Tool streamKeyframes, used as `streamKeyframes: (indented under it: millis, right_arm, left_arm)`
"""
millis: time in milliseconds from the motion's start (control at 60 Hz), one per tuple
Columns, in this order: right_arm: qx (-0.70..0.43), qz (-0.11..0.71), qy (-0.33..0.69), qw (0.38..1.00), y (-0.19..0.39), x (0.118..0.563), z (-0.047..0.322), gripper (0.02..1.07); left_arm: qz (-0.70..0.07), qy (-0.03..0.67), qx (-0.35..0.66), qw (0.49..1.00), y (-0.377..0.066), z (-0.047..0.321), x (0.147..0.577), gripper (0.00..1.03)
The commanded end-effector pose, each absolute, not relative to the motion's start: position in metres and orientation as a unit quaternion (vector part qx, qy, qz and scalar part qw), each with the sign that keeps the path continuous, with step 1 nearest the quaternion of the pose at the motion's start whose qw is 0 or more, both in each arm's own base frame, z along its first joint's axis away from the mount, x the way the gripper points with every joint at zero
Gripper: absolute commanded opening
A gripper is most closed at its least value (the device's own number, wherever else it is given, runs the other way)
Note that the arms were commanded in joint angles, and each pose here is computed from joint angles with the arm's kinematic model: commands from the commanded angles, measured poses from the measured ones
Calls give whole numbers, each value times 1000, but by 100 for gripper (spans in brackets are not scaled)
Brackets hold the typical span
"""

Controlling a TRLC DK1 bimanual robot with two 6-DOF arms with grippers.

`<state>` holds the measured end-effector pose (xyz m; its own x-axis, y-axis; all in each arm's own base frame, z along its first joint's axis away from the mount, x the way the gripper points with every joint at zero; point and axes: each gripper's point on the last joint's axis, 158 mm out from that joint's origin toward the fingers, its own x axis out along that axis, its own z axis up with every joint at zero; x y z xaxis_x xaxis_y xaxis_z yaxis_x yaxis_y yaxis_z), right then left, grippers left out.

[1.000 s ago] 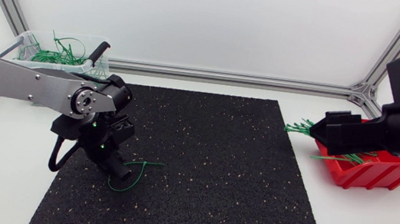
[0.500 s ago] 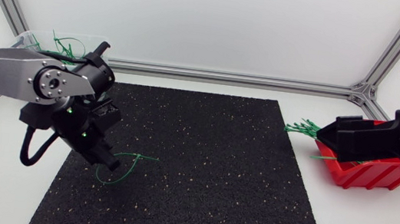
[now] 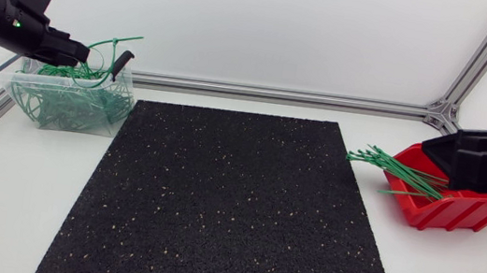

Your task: Take a green cable tie from the red box, thread the tail through the head to close it, then place it in the transparent bin on the left.

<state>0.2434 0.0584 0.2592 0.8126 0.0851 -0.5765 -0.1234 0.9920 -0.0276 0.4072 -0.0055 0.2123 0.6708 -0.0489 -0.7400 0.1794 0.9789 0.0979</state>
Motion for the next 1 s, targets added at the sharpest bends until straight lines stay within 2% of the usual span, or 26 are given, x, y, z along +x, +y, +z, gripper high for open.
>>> streamKeyframes:
  millis: [0, 217, 600, 667, 800, 983]
  right_arm:
    - [-46, 51, 282, 957, 53, 240, 259, 102]
    - [-46, 38, 219, 974, 38, 229, 275, 102]
    - [-58, 23, 160, 985, 17, 206, 272, 102]
    - [-63, 21, 155, 986, 15, 203, 269, 102]
    - [-67, 16, 128, 989, 8, 196, 271, 102]
    - [-75, 6, 98, 992, 1, 189, 270, 102]
  left_arm:
    - [-42, 393, 77, 916, 16, 213, 425, 4]
    - [7, 352, 60, 934, 67, 209, 464, 4]
    - [38, 265, 53, 962, 92, 212, 524, 4]
    - [58, 249, 46, 966, 108, 213, 539, 4]
    - [85, 248, 30, 965, 142, 204, 558, 4]
    - [102, 239, 22, 966, 162, 198, 564, 4]
